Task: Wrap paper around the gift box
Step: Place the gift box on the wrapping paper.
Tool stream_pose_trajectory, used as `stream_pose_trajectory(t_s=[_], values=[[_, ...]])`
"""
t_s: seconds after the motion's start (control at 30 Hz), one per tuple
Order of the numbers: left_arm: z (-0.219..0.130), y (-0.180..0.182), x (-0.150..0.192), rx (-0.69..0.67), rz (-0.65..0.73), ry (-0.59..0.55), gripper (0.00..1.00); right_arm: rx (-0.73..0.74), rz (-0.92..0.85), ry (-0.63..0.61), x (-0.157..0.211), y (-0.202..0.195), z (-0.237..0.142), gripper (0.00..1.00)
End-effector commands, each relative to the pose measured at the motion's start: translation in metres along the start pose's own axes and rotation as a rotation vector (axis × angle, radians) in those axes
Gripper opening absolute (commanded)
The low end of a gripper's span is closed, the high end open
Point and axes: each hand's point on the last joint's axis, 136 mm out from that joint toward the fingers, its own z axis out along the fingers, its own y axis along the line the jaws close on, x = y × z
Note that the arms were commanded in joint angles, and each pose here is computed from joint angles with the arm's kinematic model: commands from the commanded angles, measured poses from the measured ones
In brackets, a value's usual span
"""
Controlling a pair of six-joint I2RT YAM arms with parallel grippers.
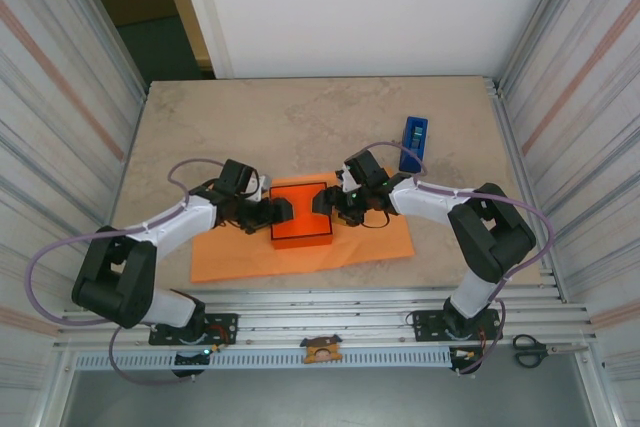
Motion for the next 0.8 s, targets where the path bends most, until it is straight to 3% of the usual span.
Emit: stream_pose_trajectory(t_s=[0.0, 0.77], values=[[-0.0037, 0.0074, 0.0054, -0.042, 0.025, -0.003, 0.78, 0.009, -0.024, 0.03, 0.0069, -0.0017, 0.0041, 0.68], [-0.0057, 0.0008, 0.0098, 0.001, 0.016, 0.001, 0.72, 0.002, -0.026, 0.028, 0.0028, -0.0009, 0.0031, 0.65]])
